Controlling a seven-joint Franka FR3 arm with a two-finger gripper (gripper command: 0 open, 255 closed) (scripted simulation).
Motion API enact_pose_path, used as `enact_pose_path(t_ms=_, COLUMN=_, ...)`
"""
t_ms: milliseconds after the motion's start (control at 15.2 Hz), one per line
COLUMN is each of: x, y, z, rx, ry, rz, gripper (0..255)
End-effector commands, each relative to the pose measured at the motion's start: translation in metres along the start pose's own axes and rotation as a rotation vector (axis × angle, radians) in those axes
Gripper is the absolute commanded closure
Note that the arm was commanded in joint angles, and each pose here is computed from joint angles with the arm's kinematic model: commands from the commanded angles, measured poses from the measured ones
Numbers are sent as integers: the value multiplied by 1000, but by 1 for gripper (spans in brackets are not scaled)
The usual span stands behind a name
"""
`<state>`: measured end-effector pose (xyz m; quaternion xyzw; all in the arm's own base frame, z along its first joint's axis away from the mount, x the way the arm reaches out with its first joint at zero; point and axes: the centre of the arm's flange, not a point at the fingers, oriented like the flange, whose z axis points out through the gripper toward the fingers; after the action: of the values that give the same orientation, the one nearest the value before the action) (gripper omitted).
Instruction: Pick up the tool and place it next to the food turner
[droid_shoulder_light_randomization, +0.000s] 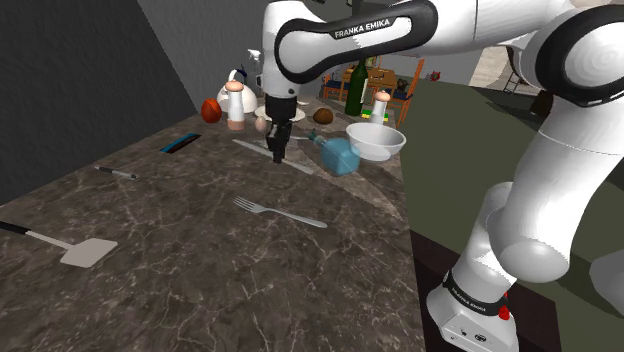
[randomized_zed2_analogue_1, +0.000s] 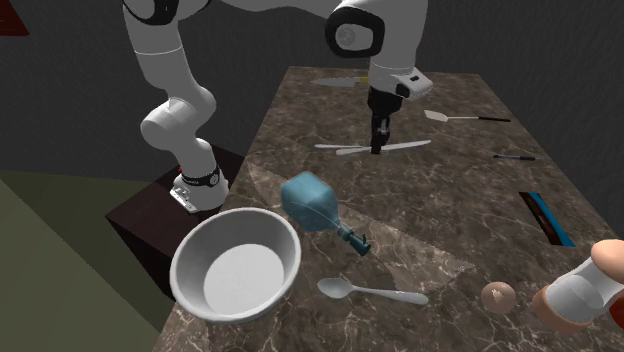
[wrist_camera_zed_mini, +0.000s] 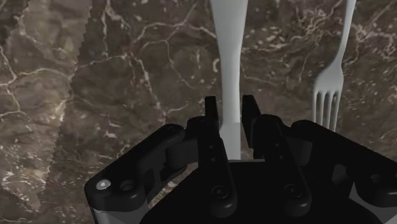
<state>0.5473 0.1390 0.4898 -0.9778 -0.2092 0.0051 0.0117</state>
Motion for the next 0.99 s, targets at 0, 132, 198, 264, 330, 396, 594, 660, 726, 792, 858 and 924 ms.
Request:
enact_pose_path(t_ms=0, x=12, y=-24, z=2, rx=0, ry=0, rz=2, gripper=255)
enact_pose_path(t_ms=132, x=24, y=-48, z=2, rx=0, ry=0, rz=2, gripper=255)
enact_pose_path(t_ms=198, x=30, y=-59, z=3, rx=0, ry=0, rz=2, gripper=255)
enact_pose_path(t_ms=264, x=36, y=-71, z=3, rx=0, ry=0, rz=2, gripper=255)
enact_pose_path(t_ms=330, x=42, y=-83, z=3, rx=0, ry=0, rz=2, gripper=255)
enact_pose_path(t_ms=396, x=48, y=-95, z=3, rx=0, ry=0, rz=2, gripper=255)
enact_pose_path(t_ms=594, x=65, y=-130, z=4, rx=0, ry=0, rz=2, gripper=255)
enact_pose_path(t_ms=660, x=71, y=-142, z=4, rx=0, ry=0, rz=2, gripper=255)
enact_pose_path(t_ms=726, x=77, y=-154, z=4, rx=0, ry=0, rz=2, gripper=255)
enact_pose_path(t_ms=792, x=83, y=-165, z=5, rx=0, ry=0, rz=2, gripper=255)
enact_pose_path(t_ms=858, x=89, y=-177, z=5, rx=0, ry=0, rz=2, gripper=255)
enact_pose_path(t_ms=924, x=95, y=-189, z=5, rx=0, ry=0, rz=2, gripper=255)
